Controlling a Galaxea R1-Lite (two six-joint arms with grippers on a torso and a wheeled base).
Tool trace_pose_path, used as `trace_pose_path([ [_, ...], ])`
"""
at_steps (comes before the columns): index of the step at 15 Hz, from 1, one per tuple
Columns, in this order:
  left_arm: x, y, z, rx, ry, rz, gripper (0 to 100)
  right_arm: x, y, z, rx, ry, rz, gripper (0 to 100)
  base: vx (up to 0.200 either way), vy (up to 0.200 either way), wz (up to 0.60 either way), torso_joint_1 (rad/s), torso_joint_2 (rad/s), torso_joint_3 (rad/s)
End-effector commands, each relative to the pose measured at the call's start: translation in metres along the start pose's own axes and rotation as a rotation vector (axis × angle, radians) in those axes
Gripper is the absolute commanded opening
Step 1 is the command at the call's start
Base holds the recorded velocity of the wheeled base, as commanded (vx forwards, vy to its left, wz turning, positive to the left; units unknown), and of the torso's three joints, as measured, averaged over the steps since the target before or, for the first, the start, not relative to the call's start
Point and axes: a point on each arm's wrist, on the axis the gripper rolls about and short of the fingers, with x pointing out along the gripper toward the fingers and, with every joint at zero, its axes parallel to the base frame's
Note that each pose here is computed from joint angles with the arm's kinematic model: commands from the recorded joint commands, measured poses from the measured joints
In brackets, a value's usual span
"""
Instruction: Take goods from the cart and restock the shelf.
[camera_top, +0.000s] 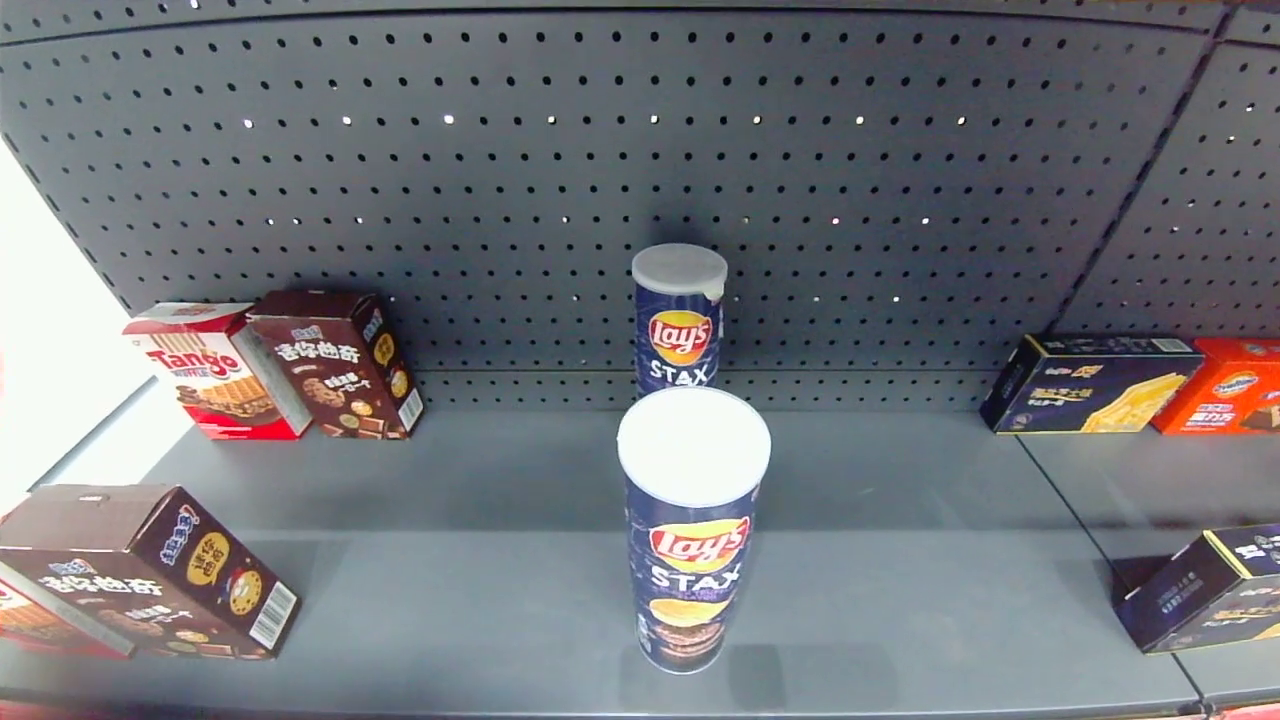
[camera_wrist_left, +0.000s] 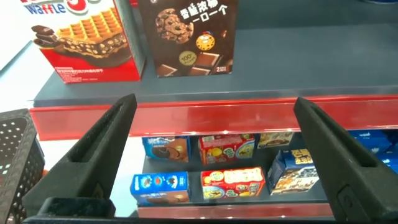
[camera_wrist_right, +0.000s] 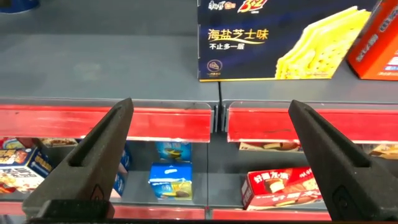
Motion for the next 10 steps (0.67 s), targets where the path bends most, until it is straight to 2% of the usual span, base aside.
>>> trace_pose_path([
  [1, 0.0001, 0.0000, 0.0000, 0.000, 0.002, 0.000, 100, 0.0001, 0.0000, 0.0001, 0.000, 0.001, 0.001, 100, 0.000, 0.000, 0.00, 0.000, 0.00, 0.000],
  [10, 0.0001, 0.0000, 0.0000, 0.000, 0.002, 0.000, 100, 0.0001, 0.0000, 0.0001, 0.000, 0.001, 0.001, 100, 0.000, 0.000, 0.00, 0.000, 0.00, 0.000],
])
